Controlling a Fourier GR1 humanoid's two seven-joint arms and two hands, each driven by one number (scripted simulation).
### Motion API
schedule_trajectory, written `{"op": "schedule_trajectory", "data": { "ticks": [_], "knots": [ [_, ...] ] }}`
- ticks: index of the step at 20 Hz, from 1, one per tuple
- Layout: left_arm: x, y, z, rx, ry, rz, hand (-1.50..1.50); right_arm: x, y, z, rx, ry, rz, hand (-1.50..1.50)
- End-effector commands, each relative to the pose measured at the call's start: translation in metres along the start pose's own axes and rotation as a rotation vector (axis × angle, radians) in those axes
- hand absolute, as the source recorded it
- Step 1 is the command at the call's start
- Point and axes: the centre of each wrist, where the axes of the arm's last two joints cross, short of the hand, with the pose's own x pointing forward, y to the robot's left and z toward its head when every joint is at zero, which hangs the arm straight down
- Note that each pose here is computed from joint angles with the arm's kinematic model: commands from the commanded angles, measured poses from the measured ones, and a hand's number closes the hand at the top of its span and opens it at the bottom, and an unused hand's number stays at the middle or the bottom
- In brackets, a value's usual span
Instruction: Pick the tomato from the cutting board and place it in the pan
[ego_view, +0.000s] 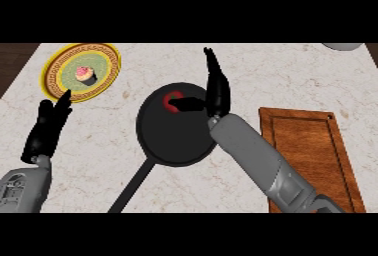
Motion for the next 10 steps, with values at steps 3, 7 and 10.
{"op": "schedule_trajectory", "data": {
  "ticks": [3, 7, 10],
  "knots": [
    [-0.007, 0.017, 0.008, 0.057, 0.032, 0.002, 0.0, -0.007, -0.007, -0.008, -0.094, 0.048, -0.048, -1.5],
    [-0.029, 0.02, 0.015, 0.07, 0.068, 0.024, 0.0, -0.044, -0.06, -0.002, -0.088, 0.026, -0.079, -1.5],
    [-0.037, 0.042, 0.017, 0.091, 0.07, 0.016, 0.0, -0.057, -0.108, -0.008, -0.073, 0.015, -0.077, -1.5]
  ]
}}
